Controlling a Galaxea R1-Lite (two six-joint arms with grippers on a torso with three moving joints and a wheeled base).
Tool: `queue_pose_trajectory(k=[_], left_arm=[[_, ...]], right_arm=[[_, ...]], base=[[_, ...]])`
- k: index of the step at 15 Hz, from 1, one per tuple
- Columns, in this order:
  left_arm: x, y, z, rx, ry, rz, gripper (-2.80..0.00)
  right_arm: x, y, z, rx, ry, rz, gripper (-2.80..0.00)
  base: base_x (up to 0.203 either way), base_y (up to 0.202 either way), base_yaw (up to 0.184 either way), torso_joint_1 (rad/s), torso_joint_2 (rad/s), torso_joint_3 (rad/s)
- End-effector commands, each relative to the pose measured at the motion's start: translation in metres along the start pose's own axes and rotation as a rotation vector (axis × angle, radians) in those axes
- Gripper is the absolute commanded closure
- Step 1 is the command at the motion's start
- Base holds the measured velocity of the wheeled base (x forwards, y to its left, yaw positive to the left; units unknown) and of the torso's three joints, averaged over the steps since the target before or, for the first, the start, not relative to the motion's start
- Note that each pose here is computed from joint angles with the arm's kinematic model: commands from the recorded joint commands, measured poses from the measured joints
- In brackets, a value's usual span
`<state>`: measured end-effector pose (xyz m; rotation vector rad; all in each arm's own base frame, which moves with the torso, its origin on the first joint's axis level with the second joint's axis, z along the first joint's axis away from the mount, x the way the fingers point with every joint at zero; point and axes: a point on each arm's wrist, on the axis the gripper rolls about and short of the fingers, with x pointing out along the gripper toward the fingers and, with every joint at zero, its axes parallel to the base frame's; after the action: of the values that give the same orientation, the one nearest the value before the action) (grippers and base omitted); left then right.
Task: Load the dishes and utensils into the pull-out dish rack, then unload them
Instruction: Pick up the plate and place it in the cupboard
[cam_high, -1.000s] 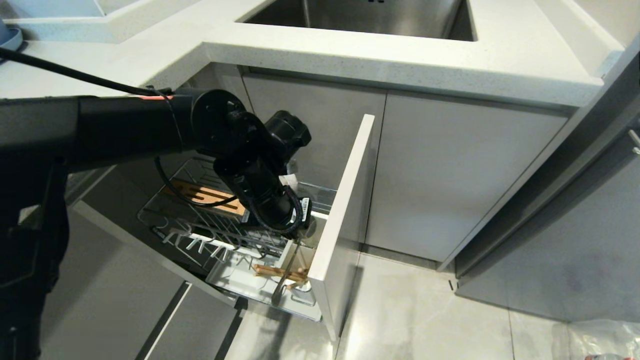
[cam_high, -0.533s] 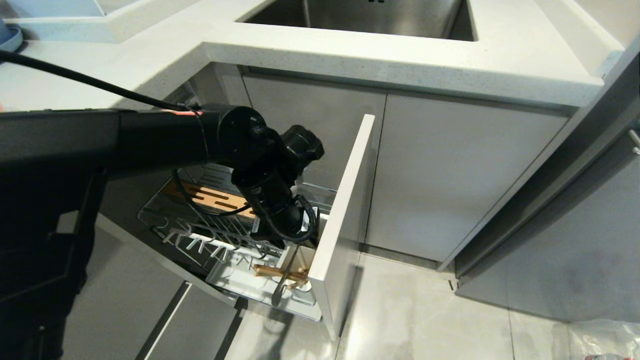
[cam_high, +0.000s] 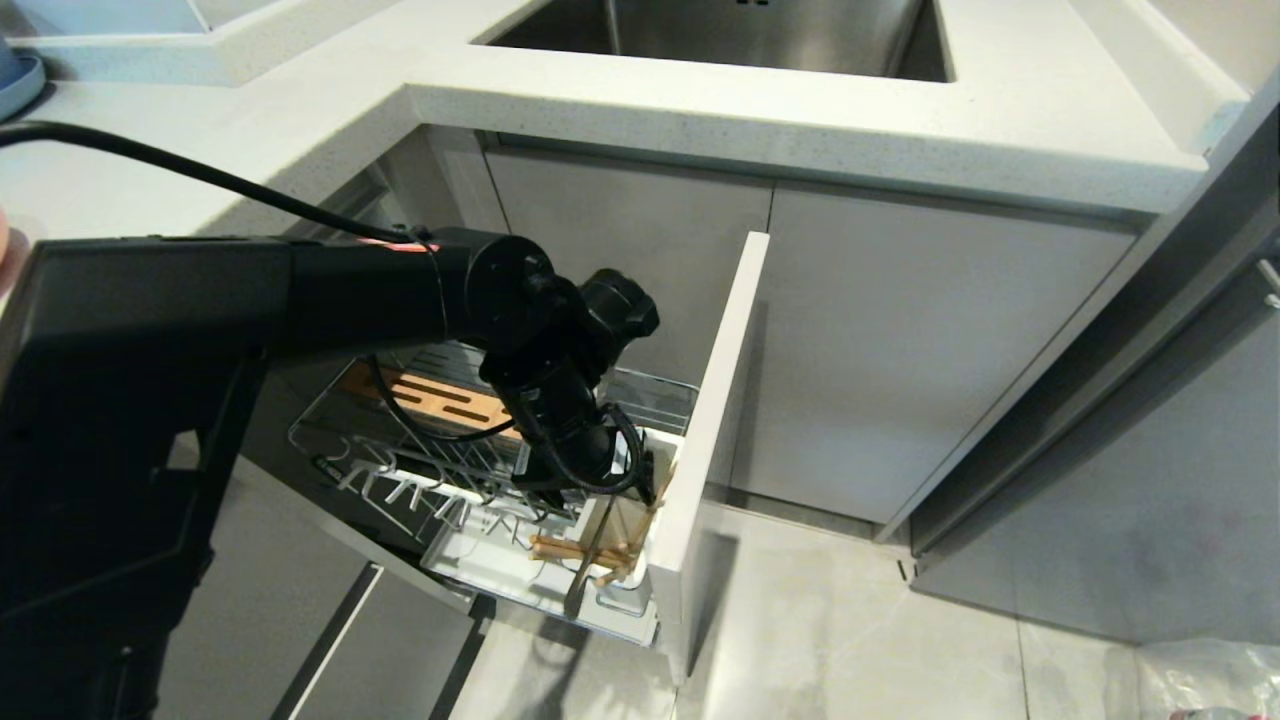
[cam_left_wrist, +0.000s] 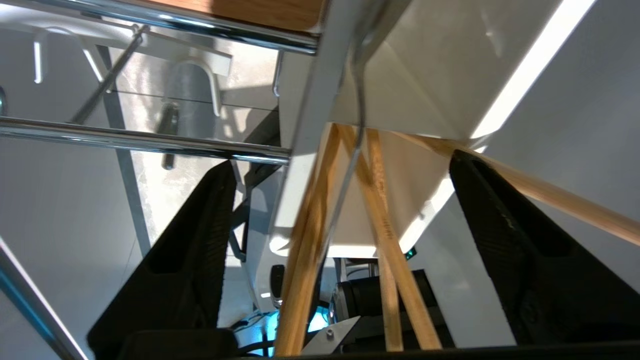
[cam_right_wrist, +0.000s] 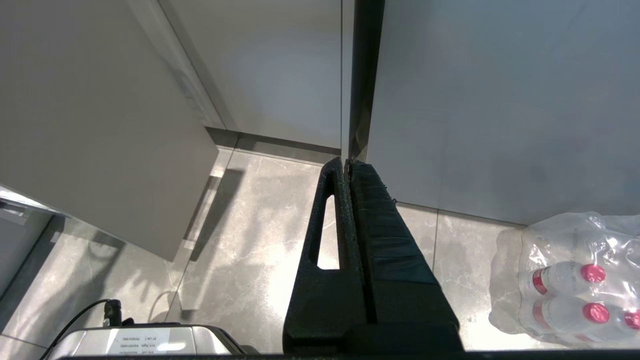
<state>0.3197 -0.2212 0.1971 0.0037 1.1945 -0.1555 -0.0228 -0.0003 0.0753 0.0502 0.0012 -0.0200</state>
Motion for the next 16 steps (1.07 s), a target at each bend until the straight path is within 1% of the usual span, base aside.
queue_pose_trajectory(k=[1, 3, 6, 7, 16], left_arm=[[0.0017, 0.0005, -0.0005, -0.003, 0.008, 0.009, -2.8], [0.0017, 0.0007, -0.0006, -0.003, 0.008, 0.013, -2.8], [0.0017, 0.0015, -0.0003, -0.004, -0.008, 0.046, -2.8], [0.0017, 0.0015, -0.0001, -0.004, -0.01, 0.047, 0.0], [-0.0003, 0.0018, -0.0002, -0.004, -0.015, 0.048, 0.0]], right_arm=[[0.0001, 0.0, -0.0004, 0.0, 0.001, 0.0, 0.0], [0.0001, 0.0, -0.0004, 0.0, 0.001, 0.0, 0.0], [0.0001, 0.0, -0.0004, 0.0, 0.001, 0.0, 0.0], [0.0001, 0.0, -0.0004, 0.0, 0.001, 0.0, 0.0], [0.0001, 0.0, -0.0004, 0.0, 0.001, 0.0, 0.0]], base=[[0.0, 0.0, 0.0, 0.0, 0.0, 0.0], [0.0, 0.0, 0.0, 0.0, 0.0, 0.0], [0.0, 0.0, 0.0, 0.0, 0.0, 0.0], [0.0, 0.0, 0.0, 0.0, 0.0, 0.0], [0.0, 0.0, 0.0, 0.0, 0.0, 0.0]])
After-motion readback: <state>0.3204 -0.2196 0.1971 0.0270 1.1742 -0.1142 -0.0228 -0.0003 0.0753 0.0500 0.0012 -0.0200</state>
